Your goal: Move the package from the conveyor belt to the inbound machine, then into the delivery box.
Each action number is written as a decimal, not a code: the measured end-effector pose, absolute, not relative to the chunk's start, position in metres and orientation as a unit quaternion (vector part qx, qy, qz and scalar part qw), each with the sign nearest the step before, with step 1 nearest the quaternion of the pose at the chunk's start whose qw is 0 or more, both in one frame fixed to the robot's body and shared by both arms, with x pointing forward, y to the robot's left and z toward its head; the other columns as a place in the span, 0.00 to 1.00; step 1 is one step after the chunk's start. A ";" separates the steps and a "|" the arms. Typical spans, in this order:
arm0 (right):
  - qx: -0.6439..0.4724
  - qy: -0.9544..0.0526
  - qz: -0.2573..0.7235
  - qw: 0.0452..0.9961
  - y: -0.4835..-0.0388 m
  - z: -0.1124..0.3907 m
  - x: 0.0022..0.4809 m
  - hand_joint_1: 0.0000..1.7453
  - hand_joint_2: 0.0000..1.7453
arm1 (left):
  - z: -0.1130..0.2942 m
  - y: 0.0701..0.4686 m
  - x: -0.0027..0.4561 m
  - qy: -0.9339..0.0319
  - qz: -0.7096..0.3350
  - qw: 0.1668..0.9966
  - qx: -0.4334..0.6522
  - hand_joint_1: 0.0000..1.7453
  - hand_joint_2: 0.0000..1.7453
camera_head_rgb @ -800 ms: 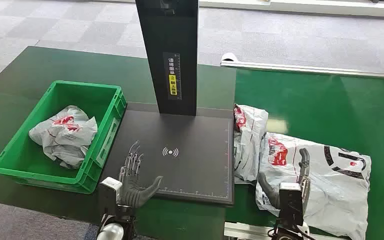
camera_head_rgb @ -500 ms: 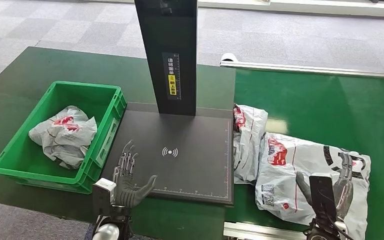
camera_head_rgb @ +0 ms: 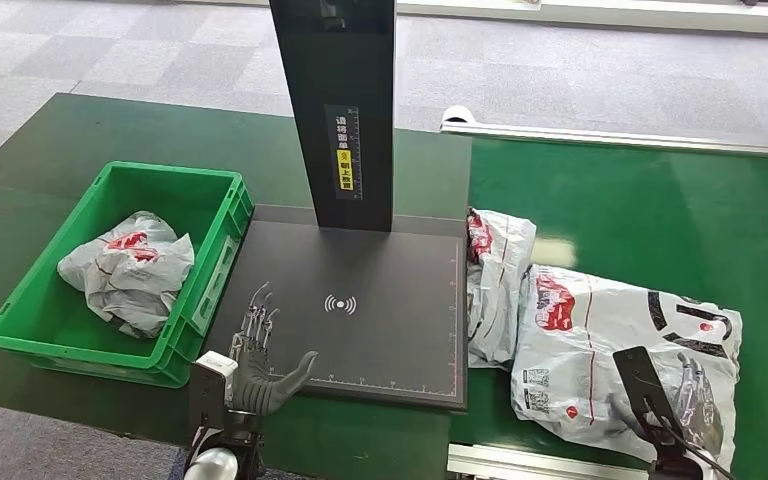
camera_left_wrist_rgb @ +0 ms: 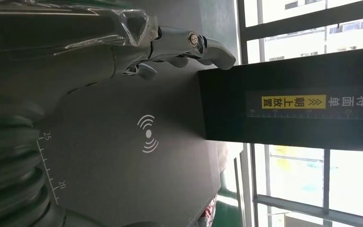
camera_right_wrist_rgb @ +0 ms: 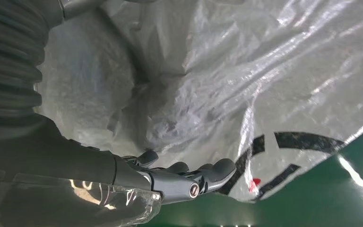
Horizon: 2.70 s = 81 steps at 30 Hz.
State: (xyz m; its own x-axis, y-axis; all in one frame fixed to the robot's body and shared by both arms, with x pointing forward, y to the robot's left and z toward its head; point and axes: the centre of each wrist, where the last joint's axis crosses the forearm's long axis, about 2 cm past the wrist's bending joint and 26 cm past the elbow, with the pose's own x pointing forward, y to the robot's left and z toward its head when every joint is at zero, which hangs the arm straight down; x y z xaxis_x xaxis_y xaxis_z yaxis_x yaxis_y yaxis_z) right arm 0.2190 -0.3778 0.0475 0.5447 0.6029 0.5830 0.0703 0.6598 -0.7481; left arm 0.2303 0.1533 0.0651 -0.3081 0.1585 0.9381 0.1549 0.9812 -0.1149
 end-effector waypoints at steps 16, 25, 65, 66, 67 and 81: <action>-0.336 -0.403 0.199 0.828 -0.374 0.028 0.227 1.00 1.00 | 0.067 0.154 0.226 -0.804 0.008 0.588 -0.088 0.00 1.00; -0.338 -0.428 0.187 0.817 -0.369 0.030 0.237 1.00 1.00 | 0.067 0.155 0.224 -0.802 0.014 0.591 -0.083 0.00 1.00; -0.206 -0.776 0.174 0.570 -0.255 0.134 0.283 1.00 1.00 | 0.081 0.166 0.241 -0.840 0.028 0.538 -0.066 0.00 1.00; -0.180 -0.780 0.194 0.567 -0.237 0.137 0.293 1.00 1.00 | 0.084 0.167 0.246 -0.843 0.030 0.533 -0.063 0.00 1.00; -0.156 -0.784 0.211 0.563 -0.220 0.141 0.300 1.00 1.00 | 0.087 0.168 0.250 -0.846 0.032 0.528 -0.059 0.00 1.00; -0.066 -0.785 0.278 0.549 -0.158 0.151 0.317 1.00 1.00 | 0.089 0.185 0.261 -0.851 0.043 0.523 -0.030 0.00 1.00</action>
State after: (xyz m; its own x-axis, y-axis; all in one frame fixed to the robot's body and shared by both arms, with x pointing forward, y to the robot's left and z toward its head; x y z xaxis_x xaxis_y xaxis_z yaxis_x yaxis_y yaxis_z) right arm 0.3173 -0.1583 0.1509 -0.3885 0.4083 0.8261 -0.2021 0.8369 -0.5087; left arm 0.2605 0.1850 0.0892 -0.4509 0.0955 0.8875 0.0057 0.9946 -0.1041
